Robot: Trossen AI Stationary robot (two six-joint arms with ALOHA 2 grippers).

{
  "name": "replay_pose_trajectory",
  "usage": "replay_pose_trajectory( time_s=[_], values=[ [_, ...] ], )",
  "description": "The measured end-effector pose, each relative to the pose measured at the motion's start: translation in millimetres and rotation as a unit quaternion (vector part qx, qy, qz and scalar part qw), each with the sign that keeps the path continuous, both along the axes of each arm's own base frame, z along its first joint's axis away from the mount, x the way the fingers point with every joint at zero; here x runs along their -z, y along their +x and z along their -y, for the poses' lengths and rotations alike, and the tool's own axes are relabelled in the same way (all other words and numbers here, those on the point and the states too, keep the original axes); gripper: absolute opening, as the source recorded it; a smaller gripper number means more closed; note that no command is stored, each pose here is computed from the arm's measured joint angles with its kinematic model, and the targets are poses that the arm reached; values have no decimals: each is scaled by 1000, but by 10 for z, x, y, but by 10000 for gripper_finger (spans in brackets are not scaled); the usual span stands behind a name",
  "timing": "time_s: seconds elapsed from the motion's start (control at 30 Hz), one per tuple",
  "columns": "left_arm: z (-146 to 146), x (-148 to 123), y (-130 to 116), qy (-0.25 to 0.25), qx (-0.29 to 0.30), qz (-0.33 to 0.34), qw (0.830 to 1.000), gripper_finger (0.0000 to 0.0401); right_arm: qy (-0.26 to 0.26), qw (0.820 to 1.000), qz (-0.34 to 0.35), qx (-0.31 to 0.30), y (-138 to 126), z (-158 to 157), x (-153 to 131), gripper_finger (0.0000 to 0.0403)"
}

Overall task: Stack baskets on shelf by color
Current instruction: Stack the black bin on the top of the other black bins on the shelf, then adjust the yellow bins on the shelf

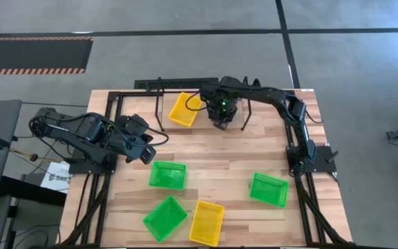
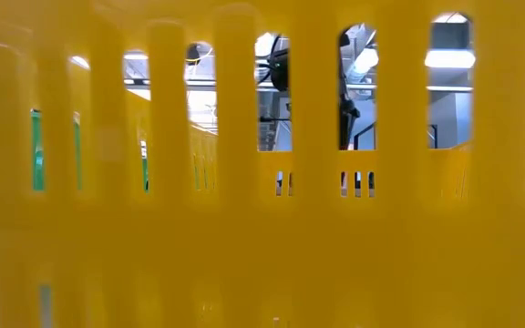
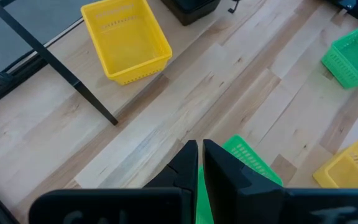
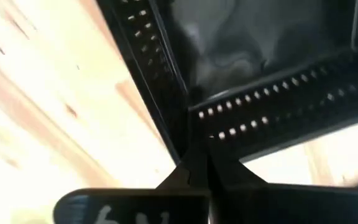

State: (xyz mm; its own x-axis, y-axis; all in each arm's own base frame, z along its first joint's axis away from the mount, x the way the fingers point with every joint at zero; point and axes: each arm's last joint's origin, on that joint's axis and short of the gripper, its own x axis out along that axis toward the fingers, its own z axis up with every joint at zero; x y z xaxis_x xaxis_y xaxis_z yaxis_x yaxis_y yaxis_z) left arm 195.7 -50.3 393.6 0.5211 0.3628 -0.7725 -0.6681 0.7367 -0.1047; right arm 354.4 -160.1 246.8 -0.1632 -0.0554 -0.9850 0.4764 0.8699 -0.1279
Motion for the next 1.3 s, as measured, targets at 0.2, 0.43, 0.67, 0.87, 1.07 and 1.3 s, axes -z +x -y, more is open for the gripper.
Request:
replay_pose_trajectory(
  time_s=[0.2,0.43,0.67,0.87,1.07,1.3],
  values=[
    [0,0,0,2,4,-2,1000,11,-2,1000,-25,-6,-21,-59,-7,0],
    [4,3,0,-4,8,-5,1000,11,-21,998,-49,-14,-39,-87,-17,0],
    [8,5,-1,-10,14,-8,1000,11,-51,998,-31,-12,-98,-123,-192,0],
    [7,6,-6,-1,25,-15,1000,11,-98,994,35,20,-288,-367,-674,0],
    [4,119,-12,11,31,-49,998,11,-123,978,160,54,-615,-893,-1286,1],
    [50,451,91,47,120,-101,986,11,-104,947,293,78,-879,-1409,-1688,2]
  ],
)
